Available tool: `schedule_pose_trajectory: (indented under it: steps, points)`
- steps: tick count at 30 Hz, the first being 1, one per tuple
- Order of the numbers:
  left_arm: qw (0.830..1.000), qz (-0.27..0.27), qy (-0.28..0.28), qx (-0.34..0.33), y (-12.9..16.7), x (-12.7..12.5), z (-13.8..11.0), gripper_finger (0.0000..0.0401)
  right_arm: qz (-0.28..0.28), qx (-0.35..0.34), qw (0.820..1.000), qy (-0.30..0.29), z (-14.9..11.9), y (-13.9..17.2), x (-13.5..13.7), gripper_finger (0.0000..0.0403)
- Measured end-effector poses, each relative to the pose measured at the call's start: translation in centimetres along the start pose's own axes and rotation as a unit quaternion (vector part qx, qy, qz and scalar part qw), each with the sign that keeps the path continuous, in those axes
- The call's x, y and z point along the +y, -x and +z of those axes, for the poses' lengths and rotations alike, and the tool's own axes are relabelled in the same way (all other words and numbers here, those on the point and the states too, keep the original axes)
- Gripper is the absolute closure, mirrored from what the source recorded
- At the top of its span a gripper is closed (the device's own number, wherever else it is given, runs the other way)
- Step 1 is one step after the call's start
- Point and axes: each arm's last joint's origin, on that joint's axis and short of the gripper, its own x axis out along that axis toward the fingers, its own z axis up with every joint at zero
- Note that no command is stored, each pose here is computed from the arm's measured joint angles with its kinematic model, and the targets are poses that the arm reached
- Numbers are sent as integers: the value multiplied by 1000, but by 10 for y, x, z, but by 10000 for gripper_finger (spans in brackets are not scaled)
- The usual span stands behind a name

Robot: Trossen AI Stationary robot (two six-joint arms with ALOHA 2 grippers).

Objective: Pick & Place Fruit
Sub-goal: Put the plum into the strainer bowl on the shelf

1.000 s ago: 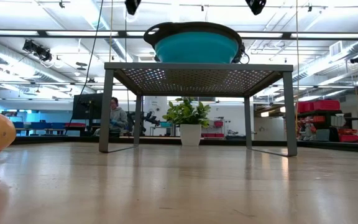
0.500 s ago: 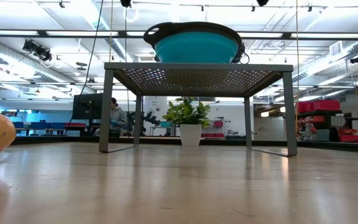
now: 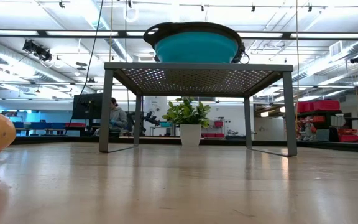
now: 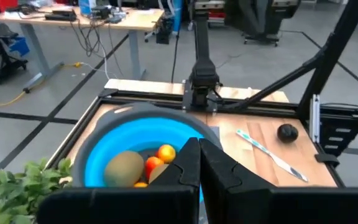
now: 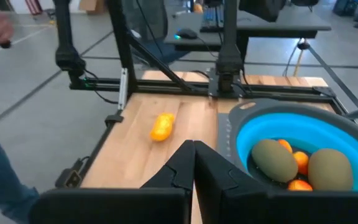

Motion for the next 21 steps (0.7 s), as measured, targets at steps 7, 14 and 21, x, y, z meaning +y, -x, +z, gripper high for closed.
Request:
schedule_pose_trajectory:
  steps: [7,14,21]
  points:
    - [1000,4,-1,-10,9,0,2,399,18,-11,1000,5,0,13,5,390]
    - [1000,17,-5,-19,13,1,4,399,49,-8,998,27,-1,14,13,390]
    - [1000,16,-3,-15,12,1,4,399,101,57,993,37,-13,8,27,390]
